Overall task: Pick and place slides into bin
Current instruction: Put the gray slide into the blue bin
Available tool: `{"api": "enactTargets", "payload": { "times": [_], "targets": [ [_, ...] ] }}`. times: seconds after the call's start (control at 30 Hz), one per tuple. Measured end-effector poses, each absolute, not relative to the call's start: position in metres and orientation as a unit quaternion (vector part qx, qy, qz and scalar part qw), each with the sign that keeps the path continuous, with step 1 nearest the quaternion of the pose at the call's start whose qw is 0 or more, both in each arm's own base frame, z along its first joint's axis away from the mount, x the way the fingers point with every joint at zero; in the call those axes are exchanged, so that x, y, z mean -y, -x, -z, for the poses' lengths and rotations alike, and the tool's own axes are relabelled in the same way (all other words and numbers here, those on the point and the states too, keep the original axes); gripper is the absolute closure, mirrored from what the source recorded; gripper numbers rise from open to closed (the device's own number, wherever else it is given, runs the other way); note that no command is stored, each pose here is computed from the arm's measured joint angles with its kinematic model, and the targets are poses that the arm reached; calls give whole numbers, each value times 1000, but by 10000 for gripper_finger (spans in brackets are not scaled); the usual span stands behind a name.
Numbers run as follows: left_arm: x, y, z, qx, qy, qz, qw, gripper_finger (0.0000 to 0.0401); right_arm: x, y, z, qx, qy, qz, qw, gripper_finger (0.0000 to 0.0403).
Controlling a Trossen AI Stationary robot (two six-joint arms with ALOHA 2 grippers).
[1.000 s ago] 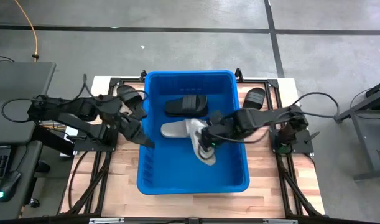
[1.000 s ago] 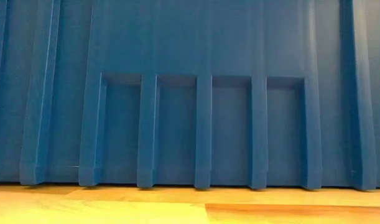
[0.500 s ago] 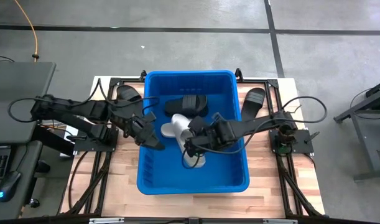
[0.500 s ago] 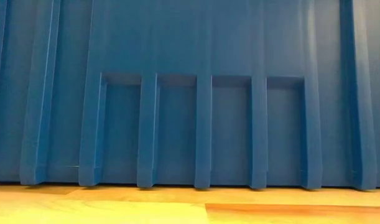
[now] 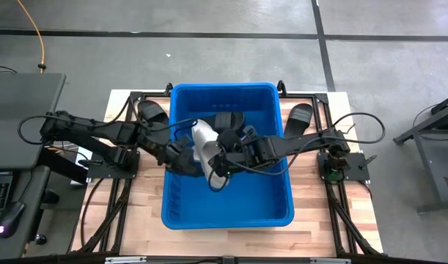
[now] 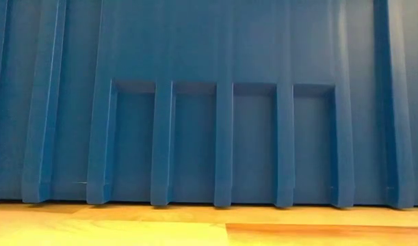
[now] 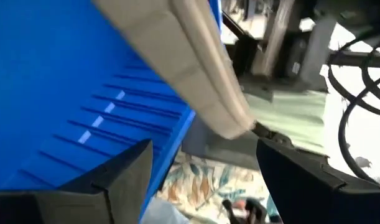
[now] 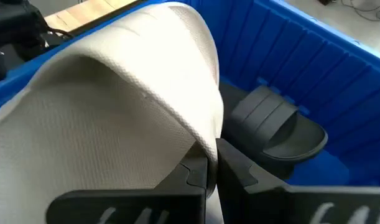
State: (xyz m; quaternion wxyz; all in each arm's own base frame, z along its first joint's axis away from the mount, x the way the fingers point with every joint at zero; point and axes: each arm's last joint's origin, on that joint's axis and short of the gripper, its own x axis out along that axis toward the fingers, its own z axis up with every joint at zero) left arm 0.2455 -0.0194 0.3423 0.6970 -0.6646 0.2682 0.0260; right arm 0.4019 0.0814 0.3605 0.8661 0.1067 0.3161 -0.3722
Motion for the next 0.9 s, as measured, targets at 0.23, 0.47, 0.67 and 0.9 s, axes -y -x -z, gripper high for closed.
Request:
{"api": "enactTargets", "payload": {
  "times": [0.23,0.47,0.67,0.9],
  "targets": [
    [17,-246,-342,-243,664,-56,705,123,-86,-403,-361,-314,-104,362,872,403],
    [16,-246,-342,-232,659,-67,712,123,-102,-405,-362,-292,-110,346,885,403],
    [16,-246,-342,-231,647,-66,723,146,-126,-405,-373,-253,-106,311,910,403],
    [16,-246,-341,-238,620,-56,746,284,-132,-400,-373,-243,-100,328,907,403]
  ]
}}
